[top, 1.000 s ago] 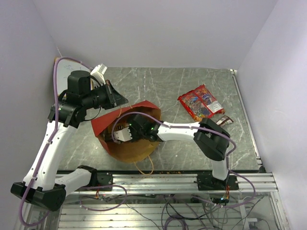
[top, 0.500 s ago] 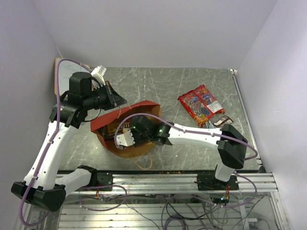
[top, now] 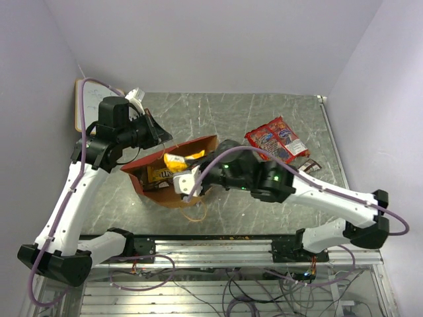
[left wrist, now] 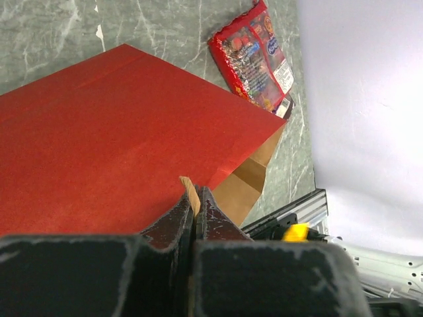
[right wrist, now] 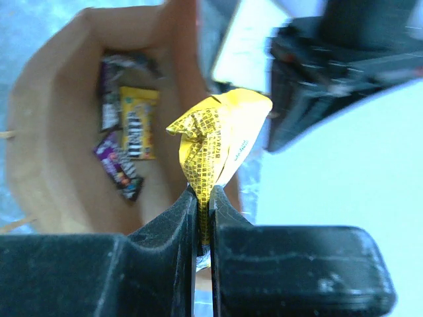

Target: Take the snacks out of the paper bag

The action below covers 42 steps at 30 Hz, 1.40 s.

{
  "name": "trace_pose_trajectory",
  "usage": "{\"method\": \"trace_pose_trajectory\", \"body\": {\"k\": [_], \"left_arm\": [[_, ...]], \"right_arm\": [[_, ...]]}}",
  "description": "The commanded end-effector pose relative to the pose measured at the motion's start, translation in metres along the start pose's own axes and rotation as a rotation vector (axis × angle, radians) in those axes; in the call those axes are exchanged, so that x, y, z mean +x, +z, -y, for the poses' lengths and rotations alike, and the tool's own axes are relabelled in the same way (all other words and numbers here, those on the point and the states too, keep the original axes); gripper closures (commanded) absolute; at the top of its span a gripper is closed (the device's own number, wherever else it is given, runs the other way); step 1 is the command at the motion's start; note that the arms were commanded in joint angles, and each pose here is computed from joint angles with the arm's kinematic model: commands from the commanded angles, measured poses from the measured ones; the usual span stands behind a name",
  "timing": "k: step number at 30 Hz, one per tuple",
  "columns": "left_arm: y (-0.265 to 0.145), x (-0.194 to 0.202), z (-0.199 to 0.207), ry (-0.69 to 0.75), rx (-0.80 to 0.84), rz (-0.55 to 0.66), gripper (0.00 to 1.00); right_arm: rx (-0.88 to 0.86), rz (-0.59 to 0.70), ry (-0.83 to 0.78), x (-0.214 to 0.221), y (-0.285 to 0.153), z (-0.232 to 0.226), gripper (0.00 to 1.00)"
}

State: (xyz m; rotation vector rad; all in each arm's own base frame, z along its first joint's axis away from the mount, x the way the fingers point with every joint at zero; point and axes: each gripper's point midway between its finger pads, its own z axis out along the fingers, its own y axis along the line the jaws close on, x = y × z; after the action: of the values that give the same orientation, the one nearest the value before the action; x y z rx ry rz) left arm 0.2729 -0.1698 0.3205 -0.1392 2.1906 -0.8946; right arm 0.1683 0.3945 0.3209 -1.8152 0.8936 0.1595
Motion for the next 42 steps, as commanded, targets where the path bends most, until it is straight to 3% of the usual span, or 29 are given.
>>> {"method": "trace_pose_trajectory", "body": {"k": [1, 6, 13, 15, 21, 28, 32, 36, 42], "left_arm": [[-0.006, -0.006, -0.002, -0.006, -0.027, 0.035, 0.93], [-0.007, -0.001, -0.003, -0.020, -0.023, 0.029, 0.93], [-0.014, -0.002, -0.004, -0.004, -0.039, 0.039, 0.93], [-0.014, -0.002, -0.004, 0.002, -0.040, 0.034, 0.93], [-0.009, -0.001, -0.002, 0.011, -0.025, 0.019, 0.93], [0.000, 0.002, 0.002, 0.023, 0.011, -0.024, 0.93], [0.004, 0.006, 0.001, 0.030, 0.024, -0.049, 0.93], [0.007, 0.011, 0.002, 0.025, 0.046, -0.070, 0.93], [0.007, 0.017, 0.002, 0.038, 0.061, -0.093, 0.93]], "right_arm": [[0.317, 0.035, 0.011, -0.011, -0.038, 0.064, 1.00], [0.691, 0.002, -0.025, -0.002, -0.073, 0.119, 1.00], [0.941, -0.157, 0.089, 0.053, -0.090, 0.157, 1.00], [0.995, -0.196, 0.197, 0.082, -0.097, 0.167, 1.00], [1.178, -0.198, 0.779, 0.190, -0.135, 0.175, 1.00], [1.455, -0.281, 1.499, 0.333, -0.211, 0.099, 1.00], [1.603, -0.301, 1.843, 0.380, -0.241, 0.031, 1.00], [1.731, -0.417, 1.926, 0.400, -0.261, -0.023, 1.00], [1.858, -0.603, 1.922, 0.425, -0.283, -0.083, 1.00]]}}
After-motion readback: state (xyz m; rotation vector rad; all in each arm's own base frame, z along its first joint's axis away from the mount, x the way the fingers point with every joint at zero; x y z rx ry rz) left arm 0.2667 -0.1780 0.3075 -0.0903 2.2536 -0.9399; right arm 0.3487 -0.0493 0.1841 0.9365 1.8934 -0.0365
